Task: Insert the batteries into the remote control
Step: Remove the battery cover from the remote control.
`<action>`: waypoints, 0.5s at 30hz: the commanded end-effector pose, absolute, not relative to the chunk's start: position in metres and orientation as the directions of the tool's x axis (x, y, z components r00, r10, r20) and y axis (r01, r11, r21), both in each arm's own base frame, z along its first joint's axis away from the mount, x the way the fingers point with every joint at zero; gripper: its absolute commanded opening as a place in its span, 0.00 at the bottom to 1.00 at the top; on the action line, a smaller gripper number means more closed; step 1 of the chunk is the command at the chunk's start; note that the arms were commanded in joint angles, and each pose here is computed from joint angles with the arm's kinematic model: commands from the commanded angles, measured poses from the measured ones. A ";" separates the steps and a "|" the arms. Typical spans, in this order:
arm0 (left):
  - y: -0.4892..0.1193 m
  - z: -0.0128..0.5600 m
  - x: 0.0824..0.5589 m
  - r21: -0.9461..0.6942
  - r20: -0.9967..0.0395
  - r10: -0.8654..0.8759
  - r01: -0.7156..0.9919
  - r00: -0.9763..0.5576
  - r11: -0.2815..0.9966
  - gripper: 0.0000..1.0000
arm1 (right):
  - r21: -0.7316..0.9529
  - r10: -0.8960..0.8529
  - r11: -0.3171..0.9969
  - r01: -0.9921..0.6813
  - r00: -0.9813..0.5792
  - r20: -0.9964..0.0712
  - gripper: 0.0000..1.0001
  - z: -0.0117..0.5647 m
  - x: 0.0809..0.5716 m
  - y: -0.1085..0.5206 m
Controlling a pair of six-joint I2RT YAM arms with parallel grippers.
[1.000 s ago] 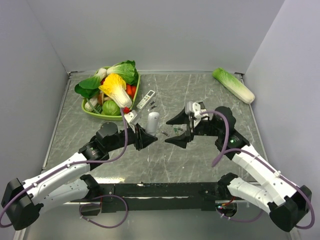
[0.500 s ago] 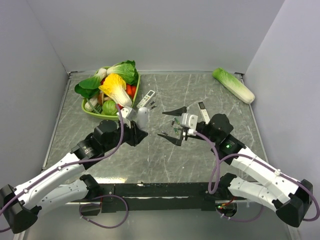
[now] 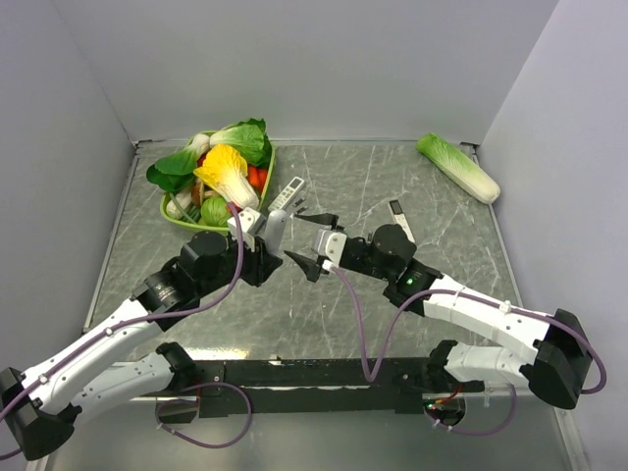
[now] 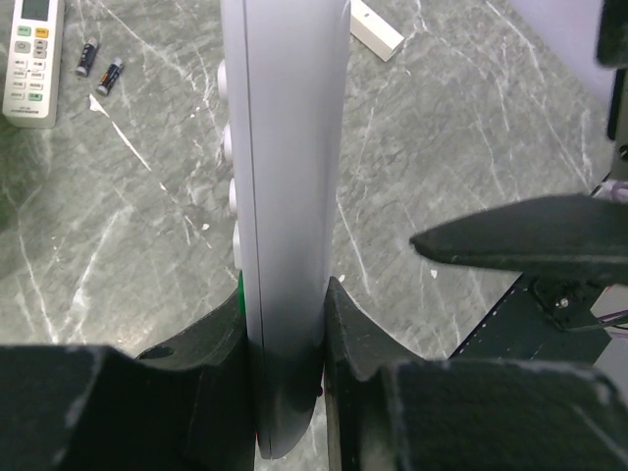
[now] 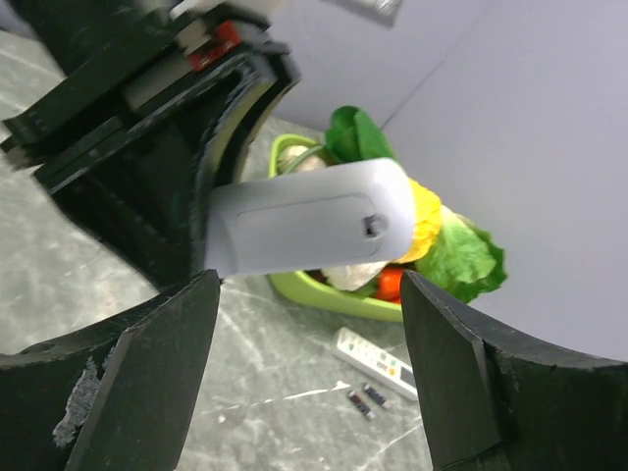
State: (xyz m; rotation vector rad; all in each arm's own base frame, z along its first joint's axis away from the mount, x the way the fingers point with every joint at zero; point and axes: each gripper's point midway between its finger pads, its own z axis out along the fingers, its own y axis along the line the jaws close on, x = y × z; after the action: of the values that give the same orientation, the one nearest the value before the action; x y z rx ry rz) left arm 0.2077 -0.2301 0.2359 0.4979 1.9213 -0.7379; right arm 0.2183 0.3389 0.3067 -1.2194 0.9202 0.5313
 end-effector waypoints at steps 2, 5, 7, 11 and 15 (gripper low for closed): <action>-0.229 0.248 0.207 -0.260 -0.922 0.017 0.651 -0.387 0.713 0.01 | -0.620 -0.035 0.397 -0.677 0.664 -0.747 0.79 0.366 0.222 0.341; -0.227 0.248 0.209 -0.265 -0.920 0.015 0.647 -0.392 0.715 0.01 | -0.621 -0.039 0.389 -0.680 0.662 -0.749 0.77 0.366 0.222 0.344; -0.229 0.250 0.208 -0.275 -0.919 0.009 0.659 -0.394 0.700 0.01 | -0.624 -0.044 0.379 -0.684 0.660 -0.750 0.74 0.363 0.222 0.348; -0.230 0.251 0.207 -0.301 -0.915 -0.007 0.669 -0.404 0.680 0.01 | -0.630 -0.049 0.360 -0.688 0.661 -0.749 0.68 0.359 0.219 0.353; -0.230 0.250 0.207 -0.309 -0.912 -0.009 0.670 -0.410 0.675 0.01 | -0.633 -0.055 0.354 -0.688 0.661 -0.749 0.61 0.357 0.218 0.356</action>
State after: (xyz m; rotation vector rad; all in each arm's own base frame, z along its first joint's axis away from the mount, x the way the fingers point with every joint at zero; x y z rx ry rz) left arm 0.2087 -0.2248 0.2334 0.5104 1.9269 -0.7649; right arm 0.2211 0.3526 0.3250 -1.1919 0.8499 0.4843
